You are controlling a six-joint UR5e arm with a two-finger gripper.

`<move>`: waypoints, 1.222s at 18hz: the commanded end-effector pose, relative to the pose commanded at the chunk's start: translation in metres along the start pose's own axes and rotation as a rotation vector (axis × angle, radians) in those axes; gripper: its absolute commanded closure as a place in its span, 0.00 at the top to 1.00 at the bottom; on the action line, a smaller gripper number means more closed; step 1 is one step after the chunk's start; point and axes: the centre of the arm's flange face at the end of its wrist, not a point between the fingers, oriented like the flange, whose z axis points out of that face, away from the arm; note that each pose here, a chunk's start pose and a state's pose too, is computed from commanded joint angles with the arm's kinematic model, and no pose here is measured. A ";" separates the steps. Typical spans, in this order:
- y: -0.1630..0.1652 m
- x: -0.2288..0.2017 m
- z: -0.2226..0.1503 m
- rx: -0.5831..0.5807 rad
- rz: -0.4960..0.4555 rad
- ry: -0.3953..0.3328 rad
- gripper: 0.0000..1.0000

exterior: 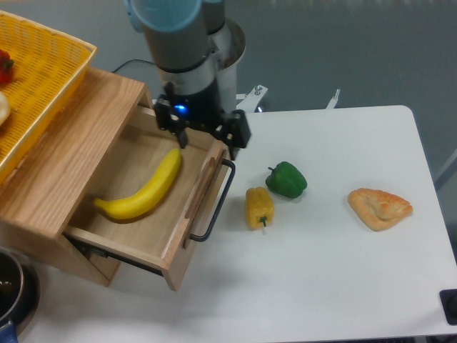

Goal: Place the banana in the top drawer

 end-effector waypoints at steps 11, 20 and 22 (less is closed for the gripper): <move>0.019 -0.114 0.113 -0.021 0.053 0.170 1.00; 0.019 -0.164 0.168 -0.027 0.133 0.177 1.00; 0.021 -0.168 0.175 -0.030 0.130 0.182 1.00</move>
